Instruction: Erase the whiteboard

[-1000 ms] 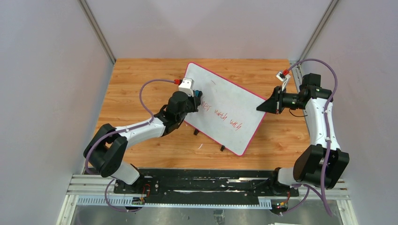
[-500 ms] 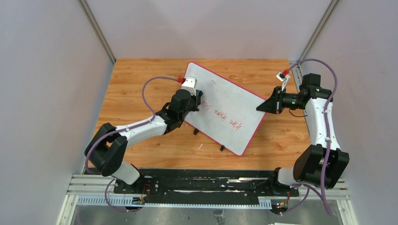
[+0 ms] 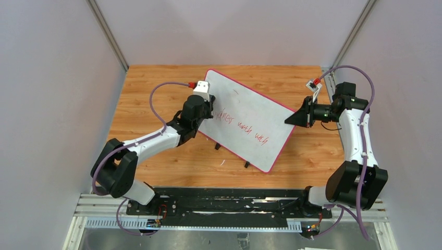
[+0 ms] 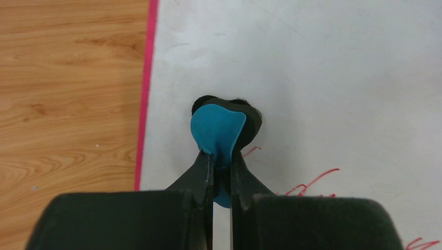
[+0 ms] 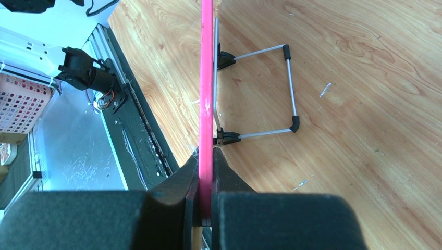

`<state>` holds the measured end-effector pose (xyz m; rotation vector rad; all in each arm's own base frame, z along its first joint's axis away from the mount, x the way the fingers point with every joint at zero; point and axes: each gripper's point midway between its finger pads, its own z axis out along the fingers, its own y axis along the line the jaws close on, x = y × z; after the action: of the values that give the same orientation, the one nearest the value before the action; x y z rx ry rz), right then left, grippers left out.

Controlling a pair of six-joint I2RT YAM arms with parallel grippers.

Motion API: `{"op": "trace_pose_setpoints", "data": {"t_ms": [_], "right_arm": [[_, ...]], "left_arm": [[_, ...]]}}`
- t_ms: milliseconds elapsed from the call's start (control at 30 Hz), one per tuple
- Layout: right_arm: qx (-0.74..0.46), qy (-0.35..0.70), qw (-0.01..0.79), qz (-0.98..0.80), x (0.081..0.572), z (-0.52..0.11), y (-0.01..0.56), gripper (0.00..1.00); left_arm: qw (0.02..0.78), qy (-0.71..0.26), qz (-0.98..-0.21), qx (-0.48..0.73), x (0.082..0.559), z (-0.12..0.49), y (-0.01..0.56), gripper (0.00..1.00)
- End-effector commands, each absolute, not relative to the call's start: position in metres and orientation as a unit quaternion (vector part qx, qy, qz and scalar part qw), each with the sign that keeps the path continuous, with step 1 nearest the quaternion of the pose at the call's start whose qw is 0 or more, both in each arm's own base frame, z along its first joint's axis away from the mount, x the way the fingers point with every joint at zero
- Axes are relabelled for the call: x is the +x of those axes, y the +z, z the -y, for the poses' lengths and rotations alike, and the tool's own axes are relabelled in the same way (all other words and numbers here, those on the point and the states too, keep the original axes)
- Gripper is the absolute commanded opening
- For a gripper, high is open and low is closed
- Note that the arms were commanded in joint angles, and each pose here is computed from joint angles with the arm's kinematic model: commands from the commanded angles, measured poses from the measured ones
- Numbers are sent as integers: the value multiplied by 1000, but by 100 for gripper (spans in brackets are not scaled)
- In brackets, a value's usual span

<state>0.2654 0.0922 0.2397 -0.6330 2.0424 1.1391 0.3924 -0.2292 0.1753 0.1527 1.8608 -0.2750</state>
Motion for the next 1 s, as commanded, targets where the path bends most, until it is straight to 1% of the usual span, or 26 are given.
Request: {"op": "trace_pose_setpoints", "data": {"t_ms": [0, 167, 467, 633, 967], "right_arm": [[-269, 429, 346, -790, 262, -93, 234, 1], [-271, 430, 346, -789, 260, -93, 234, 1], [-273, 432, 345, -787, 259, -94, 235, 1], [-273, 434, 345, -786, 259, -94, 235, 1], [-273, 436, 345, -785, 259, -94, 236, 1]], "left_arm": [[611, -96, -785, 36, 401, 201, 195, 0], [606, -104, -787, 44, 403, 204, 192, 0], [577, -181, -793, 77, 402, 244, 178, 0], [575, -194, -789, 96, 391, 262, 179, 0], [582, -231, -770, 127, 362, 301, 201, 0]]}}
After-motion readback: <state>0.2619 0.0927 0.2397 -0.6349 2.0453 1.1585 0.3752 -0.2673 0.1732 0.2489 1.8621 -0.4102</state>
